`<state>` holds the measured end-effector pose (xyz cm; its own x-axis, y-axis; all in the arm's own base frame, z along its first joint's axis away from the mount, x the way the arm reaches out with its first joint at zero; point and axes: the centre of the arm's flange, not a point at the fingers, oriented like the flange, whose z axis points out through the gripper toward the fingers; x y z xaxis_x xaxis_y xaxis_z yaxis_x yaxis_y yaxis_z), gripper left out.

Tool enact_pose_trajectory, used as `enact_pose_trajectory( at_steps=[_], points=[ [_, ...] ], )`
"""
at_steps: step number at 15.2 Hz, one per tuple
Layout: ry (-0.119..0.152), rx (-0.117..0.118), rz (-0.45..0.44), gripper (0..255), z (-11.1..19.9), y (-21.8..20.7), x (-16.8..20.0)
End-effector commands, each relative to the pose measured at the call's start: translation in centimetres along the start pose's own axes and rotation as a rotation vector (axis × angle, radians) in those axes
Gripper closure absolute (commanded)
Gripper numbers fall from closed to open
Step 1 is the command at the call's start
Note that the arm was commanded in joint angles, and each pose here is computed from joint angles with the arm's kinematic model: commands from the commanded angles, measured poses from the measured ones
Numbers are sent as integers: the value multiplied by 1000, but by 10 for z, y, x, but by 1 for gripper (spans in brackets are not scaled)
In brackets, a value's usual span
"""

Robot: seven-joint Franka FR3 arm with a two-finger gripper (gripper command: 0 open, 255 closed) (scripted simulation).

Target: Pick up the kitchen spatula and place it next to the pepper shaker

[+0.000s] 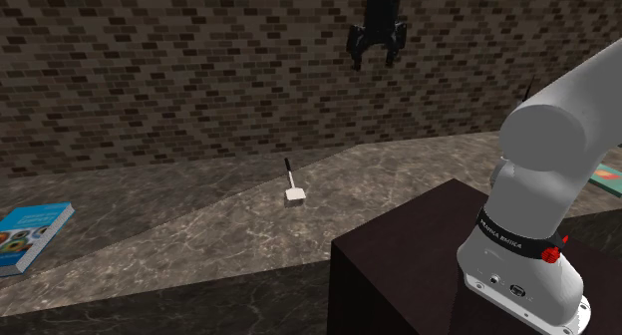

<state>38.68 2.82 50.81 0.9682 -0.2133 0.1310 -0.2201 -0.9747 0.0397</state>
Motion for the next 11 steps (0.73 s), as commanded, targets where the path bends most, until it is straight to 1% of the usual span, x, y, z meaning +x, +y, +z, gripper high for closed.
enact_pose_trajectory(
  at_steps=[1,11],
  points=[
    [-3,2,10,0,21,-10,10],
    [-23,9,56,0,132,-68,54]
  ],
)
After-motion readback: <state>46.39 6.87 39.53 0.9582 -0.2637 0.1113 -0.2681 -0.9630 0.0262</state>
